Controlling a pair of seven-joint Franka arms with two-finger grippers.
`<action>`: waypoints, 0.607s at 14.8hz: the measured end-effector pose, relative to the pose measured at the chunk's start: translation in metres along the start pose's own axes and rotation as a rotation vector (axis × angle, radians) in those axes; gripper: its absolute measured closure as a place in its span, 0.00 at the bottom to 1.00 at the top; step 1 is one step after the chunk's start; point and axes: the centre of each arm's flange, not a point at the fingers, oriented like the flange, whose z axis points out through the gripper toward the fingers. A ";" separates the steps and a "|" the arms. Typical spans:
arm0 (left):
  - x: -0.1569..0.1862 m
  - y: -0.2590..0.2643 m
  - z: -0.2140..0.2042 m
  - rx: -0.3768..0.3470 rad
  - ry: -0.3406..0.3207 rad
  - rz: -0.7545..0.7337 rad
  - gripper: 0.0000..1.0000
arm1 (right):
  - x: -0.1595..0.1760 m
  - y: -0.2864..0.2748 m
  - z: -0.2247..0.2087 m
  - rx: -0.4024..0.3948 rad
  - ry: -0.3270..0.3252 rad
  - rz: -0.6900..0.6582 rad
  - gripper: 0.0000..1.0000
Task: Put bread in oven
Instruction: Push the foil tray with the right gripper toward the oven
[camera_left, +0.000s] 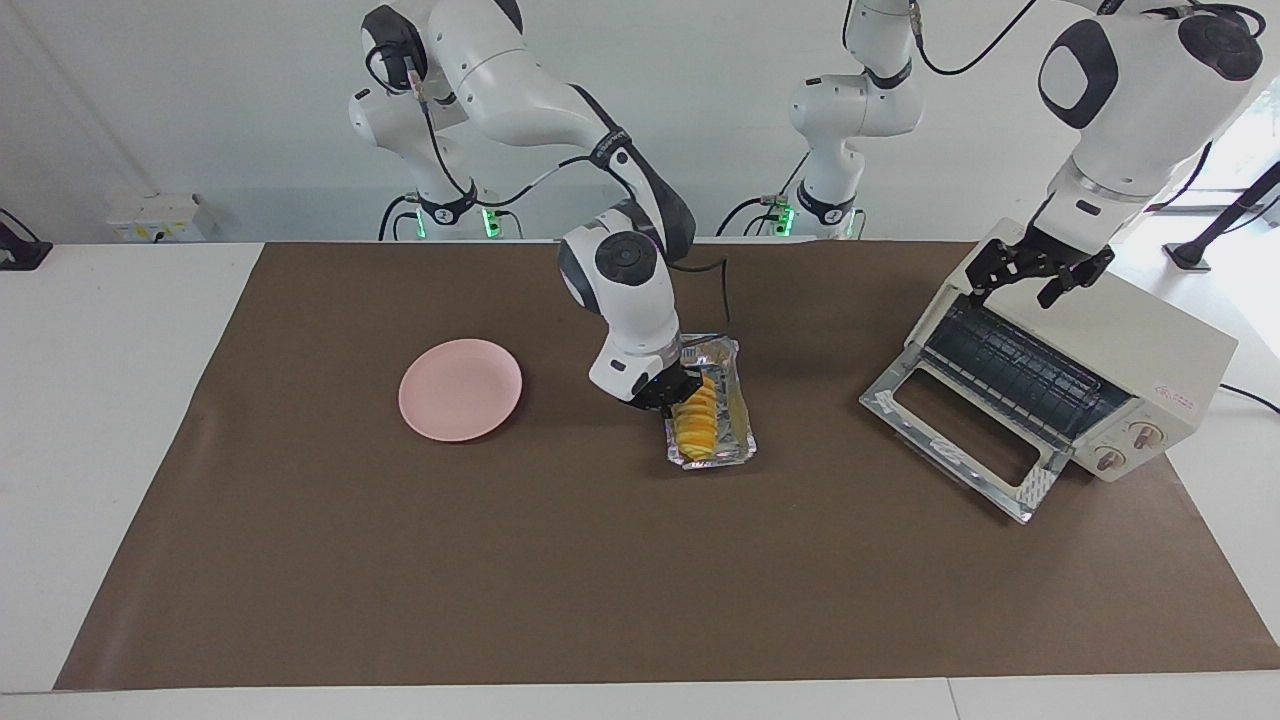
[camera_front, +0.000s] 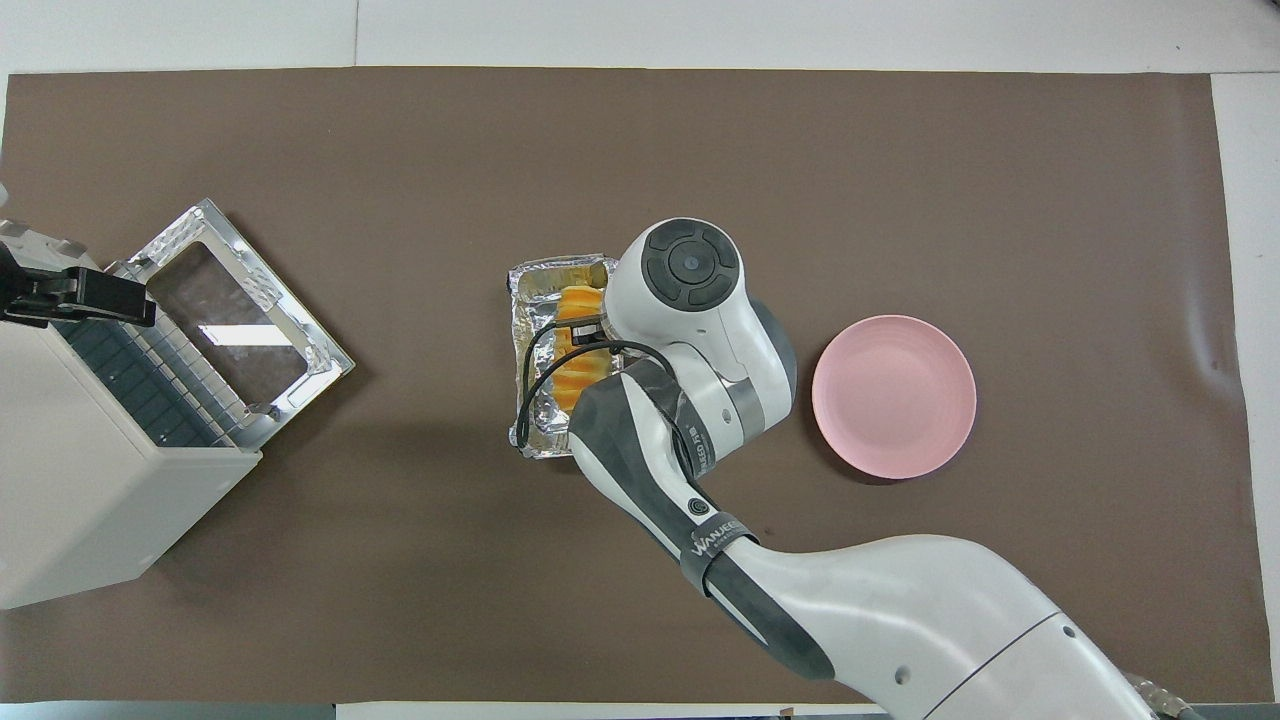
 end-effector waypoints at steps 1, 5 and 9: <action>0.001 0.000 0.000 0.000 0.005 0.000 0.00 | -0.001 0.000 0.001 0.000 0.002 -0.001 0.98; 0.001 0.000 -0.001 0.001 0.010 0.000 0.00 | -0.004 -0.005 0.001 0.005 0.011 -0.008 0.98; 0.001 0.001 -0.001 0.001 0.011 0.002 0.00 | -0.004 -0.004 -0.002 0.006 0.015 -0.006 0.61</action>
